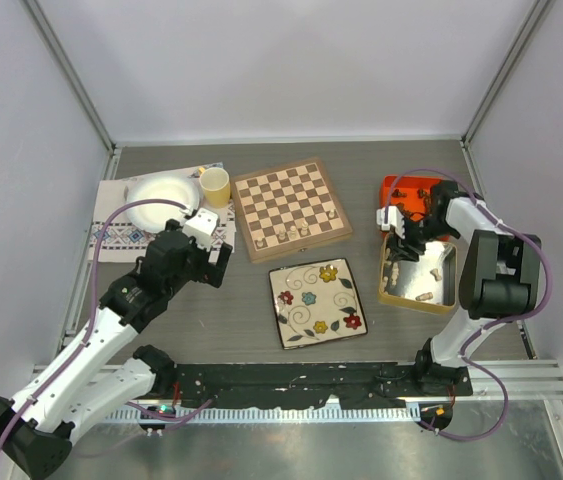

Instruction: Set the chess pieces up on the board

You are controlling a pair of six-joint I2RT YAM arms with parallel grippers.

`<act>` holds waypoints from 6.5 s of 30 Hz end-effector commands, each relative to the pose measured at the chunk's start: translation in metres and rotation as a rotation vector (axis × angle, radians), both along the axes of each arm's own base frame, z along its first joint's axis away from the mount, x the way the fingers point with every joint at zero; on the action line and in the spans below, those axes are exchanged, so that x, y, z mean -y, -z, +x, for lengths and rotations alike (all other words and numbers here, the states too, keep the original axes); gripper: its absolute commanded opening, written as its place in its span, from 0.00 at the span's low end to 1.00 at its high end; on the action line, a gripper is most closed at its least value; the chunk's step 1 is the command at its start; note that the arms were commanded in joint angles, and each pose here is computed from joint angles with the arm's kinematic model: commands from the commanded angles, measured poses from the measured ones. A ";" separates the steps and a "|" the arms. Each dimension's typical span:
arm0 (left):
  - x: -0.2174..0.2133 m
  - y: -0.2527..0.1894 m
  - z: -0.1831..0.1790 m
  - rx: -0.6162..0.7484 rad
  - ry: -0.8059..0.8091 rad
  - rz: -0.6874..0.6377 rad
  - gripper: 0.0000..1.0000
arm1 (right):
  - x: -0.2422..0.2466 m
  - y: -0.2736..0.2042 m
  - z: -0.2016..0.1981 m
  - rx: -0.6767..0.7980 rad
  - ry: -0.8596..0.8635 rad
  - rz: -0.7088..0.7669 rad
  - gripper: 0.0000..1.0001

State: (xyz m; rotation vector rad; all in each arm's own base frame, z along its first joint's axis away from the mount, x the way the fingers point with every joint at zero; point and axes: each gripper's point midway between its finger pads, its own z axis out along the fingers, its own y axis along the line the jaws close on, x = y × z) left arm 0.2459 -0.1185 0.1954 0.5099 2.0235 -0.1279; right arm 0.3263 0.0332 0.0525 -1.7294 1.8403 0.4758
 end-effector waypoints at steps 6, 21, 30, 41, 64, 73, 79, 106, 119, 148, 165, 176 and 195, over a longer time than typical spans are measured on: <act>0.005 -0.011 0.007 0.051 0.011 -0.024 1.00 | -0.020 -0.005 0.007 0.016 -0.026 0.043 0.47; 0.006 -0.011 0.006 0.052 0.014 -0.026 1.00 | -0.007 -0.014 0.003 -0.010 0.020 -0.041 0.03; 0.004 -0.014 0.007 0.065 0.009 -0.031 1.00 | 0.014 -0.065 0.005 -0.001 0.224 -0.113 0.01; 0.001 -0.016 0.007 0.077 -0.006 -0.029 1.00 | -0.023 -0.125 0.014 -0.063 0.428 0.042 0.01; -0.004 -0.014 0.009 0.080 -0.032 -0.015 1.00 | -0.137 -0.134 0.089 -0.249 1.104 0.260 0.01; -0.004 -0.011 0.010 0.075 -0.039 -0.007 1.00 | -0.146 -0.137 0.093 -0.267 1.176 0.292 0.01; -0.005 -0.010 0.011 0.072 -0.042 -0.005 1.00 | -0.172 -0.120 0.097 -0.136 0.880 0.129 0.01; -0.006 -0.007 0.012 0.069 -0.051 0.004 0.99 | -0.185 -0.127 0.085 -0.162 1.012 0.210 0.01; -0.007 -0.007 0.012 0.073 -0.055 0.004 0.99 | -0.187 -0.088 0.076 -0.080 0.642 0.057 0.01; -0.007 -0.007 0.012 0.073 -0.054 0.006 1.00 | -0.210 -0.046 0.090 -0.204 0.727 0.033 0.07; -0.007 -0.008 0.012 0.076 -0.055 0.001 1.00 | -0.212 -0.040 0.091 -0.194 0.729 0.012 0.11; -0.007 -0.008 0.011 0.076 -0.054 0.001 1.00 | -0.211 -0.043 0.098 -0.157 0.741 0.011 0.11; -0.007 -0.009 0.011 0.076 -0.054 0.001 1.00 | -0.210 -0.030 0.089 -0.180 0.728 -0.014 0.17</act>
